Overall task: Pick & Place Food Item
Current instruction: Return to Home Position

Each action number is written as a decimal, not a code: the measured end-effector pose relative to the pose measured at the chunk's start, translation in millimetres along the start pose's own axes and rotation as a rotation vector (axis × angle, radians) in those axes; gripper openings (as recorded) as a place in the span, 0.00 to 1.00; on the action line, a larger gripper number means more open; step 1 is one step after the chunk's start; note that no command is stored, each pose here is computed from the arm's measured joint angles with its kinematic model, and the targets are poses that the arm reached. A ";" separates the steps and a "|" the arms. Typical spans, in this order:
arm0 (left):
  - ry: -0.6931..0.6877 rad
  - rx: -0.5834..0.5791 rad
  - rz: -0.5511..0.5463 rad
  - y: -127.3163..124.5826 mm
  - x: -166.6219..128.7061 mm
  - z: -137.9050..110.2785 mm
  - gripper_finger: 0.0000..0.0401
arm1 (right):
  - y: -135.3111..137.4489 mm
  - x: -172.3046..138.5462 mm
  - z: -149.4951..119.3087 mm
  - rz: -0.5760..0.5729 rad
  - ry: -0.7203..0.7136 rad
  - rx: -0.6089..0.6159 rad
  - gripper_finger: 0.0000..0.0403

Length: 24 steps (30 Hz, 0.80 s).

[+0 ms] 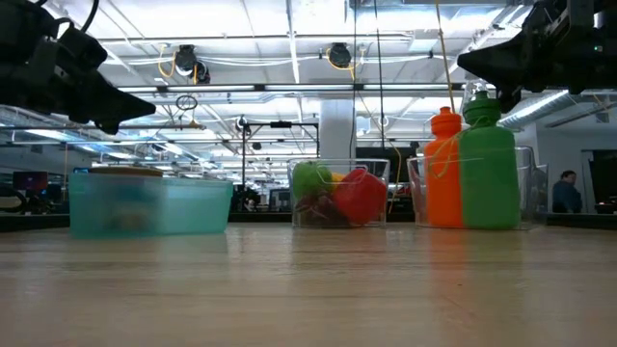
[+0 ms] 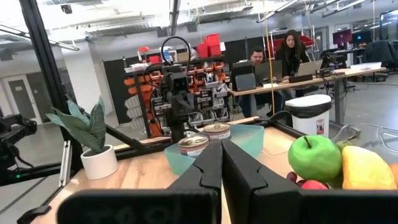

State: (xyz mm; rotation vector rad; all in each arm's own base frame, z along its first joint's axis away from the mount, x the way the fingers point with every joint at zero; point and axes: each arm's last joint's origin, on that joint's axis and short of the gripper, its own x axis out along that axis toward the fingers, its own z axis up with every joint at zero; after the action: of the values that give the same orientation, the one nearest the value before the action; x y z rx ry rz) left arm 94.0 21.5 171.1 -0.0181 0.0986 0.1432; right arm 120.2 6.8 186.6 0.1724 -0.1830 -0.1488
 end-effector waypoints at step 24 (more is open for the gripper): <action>-0.002 -0.005 0.031 0.9 0.0 0.2 0.05 | -0.1 0.1 -0.8 -0.001 0.005 -0.001 0.00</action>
State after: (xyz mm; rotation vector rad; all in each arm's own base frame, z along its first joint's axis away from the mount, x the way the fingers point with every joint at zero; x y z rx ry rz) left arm 93.9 22.4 171.3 -0.0217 0.0964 0.1744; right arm 120.4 6.9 185.9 0.1717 -0.1780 -0.1493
